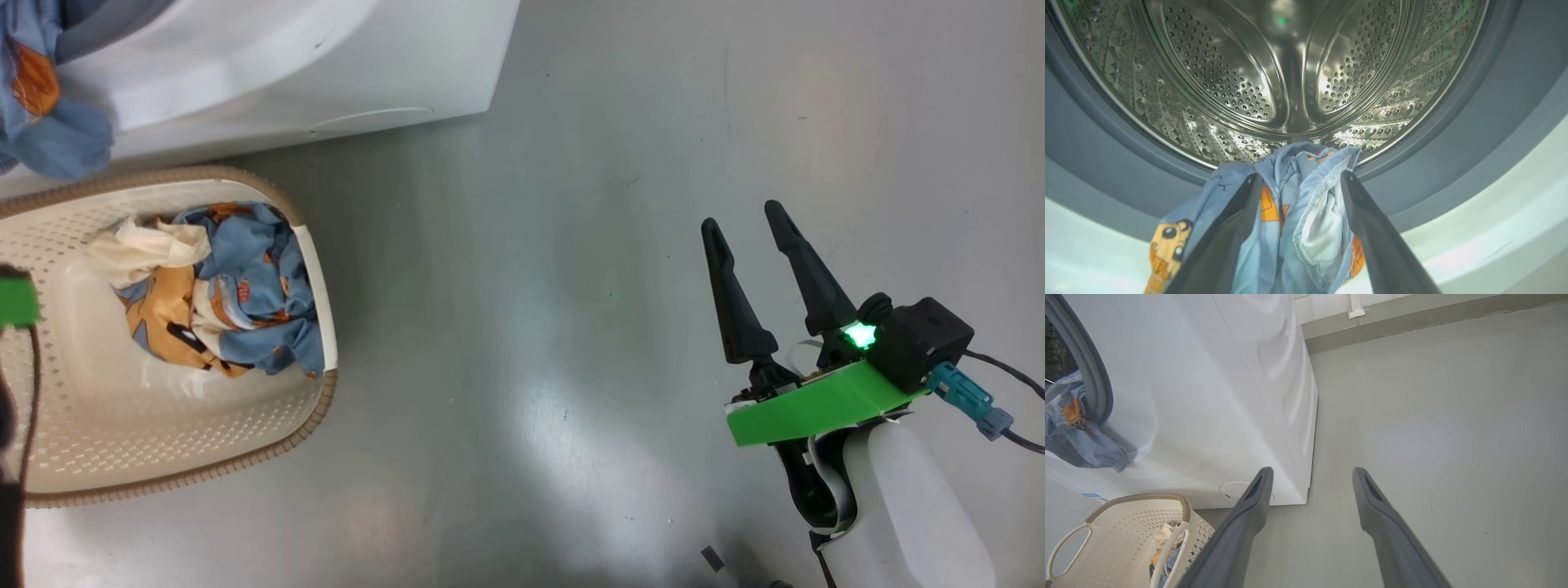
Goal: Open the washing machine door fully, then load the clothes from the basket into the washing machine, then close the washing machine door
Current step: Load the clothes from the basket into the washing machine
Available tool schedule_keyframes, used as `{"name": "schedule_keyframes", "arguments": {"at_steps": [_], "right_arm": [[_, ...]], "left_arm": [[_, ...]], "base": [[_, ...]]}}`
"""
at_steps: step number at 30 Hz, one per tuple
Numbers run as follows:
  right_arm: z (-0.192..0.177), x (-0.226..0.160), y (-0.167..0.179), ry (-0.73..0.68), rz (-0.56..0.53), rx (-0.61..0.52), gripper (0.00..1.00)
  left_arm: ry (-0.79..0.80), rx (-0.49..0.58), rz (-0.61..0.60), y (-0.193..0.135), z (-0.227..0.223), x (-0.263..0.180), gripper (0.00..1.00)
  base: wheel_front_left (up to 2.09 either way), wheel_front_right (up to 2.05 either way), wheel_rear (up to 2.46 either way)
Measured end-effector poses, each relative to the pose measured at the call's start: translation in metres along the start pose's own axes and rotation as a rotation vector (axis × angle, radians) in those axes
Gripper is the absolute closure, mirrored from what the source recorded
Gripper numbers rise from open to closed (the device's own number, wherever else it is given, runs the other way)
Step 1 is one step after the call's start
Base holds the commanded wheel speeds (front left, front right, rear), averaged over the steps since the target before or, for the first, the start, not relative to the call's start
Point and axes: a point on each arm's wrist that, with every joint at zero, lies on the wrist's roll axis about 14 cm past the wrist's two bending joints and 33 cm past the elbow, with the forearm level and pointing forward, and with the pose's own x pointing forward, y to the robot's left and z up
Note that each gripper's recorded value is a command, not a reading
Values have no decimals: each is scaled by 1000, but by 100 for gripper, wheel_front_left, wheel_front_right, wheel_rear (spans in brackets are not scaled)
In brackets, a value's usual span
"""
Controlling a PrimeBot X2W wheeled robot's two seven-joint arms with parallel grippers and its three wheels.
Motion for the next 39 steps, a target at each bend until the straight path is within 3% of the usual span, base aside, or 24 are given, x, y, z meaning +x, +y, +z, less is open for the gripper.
{"name": "schedule_keyframes", "arguments": {"at_steps": [24, 39], "right_arm": [[2, 0, 9, -1, 24, -5, 0], [2, 0, 9, -1, 24, -4, 0]], "left_arm": [[245, 6, 213, 38, -66, -106, 0], [363, 10, 246, 40, -91, -143, 0]], "base": [[0, 0, 0], [0, 0, 0]]}}
